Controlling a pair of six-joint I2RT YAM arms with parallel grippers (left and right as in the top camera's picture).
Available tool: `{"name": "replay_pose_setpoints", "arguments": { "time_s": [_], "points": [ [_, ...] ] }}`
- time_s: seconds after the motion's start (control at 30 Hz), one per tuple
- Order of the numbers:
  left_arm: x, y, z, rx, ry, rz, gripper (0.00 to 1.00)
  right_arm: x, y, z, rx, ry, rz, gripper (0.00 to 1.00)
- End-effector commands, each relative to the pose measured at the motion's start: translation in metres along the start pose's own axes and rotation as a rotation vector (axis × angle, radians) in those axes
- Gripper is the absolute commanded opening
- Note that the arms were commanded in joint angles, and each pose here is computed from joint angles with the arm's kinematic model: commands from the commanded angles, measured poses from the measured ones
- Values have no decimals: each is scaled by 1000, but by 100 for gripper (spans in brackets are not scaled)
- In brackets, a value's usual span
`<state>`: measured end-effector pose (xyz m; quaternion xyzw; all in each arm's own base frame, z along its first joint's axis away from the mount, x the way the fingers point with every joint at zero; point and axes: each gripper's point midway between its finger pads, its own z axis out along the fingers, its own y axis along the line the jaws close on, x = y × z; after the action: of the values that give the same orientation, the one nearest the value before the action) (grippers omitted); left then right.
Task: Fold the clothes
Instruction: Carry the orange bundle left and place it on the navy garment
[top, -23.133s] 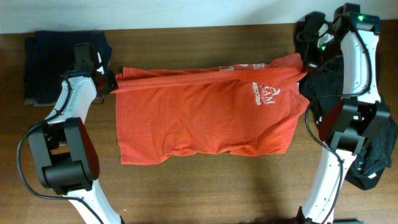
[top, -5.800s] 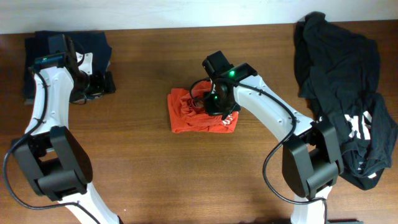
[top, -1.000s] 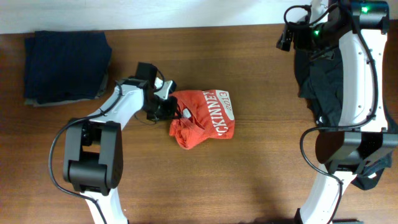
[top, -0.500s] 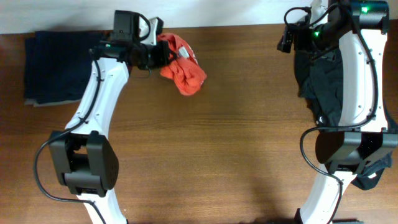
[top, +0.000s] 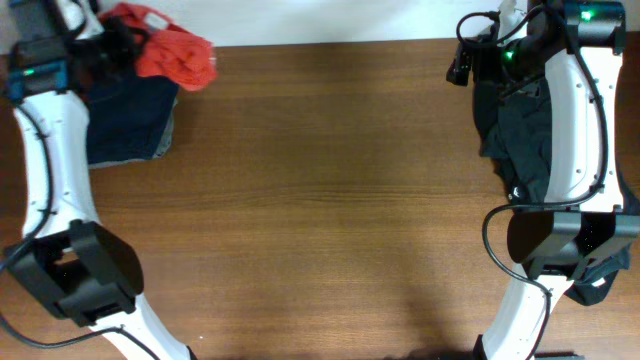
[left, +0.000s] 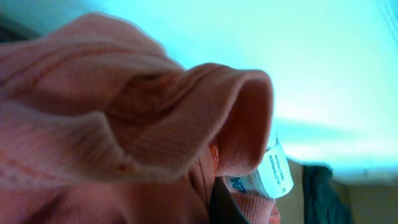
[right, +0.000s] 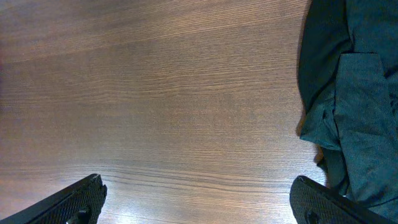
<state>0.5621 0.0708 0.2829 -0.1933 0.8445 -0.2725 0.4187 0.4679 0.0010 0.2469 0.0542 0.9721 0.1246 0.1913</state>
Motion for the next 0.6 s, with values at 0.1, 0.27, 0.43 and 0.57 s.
{"name": "replay_pose_setpoints", "arguments": {
  "time_s": [0.1,0.27,0.43,0.57],
  "points": [
    [-74,30,-51,-122,-285,-114,1,5,-2,1,11,18,-7,99],
    [-94,57,-59,-239,-394,-131,1,8,-2,1,11,32,-3,99],
    [-100,77,-32,-223,-413,-122,1,9,-2,1,11,36,-2,99],
    [-96,91,-8,-186,-392,-118,1,10,-2,1,11,40,-1,99]
  ]
}}
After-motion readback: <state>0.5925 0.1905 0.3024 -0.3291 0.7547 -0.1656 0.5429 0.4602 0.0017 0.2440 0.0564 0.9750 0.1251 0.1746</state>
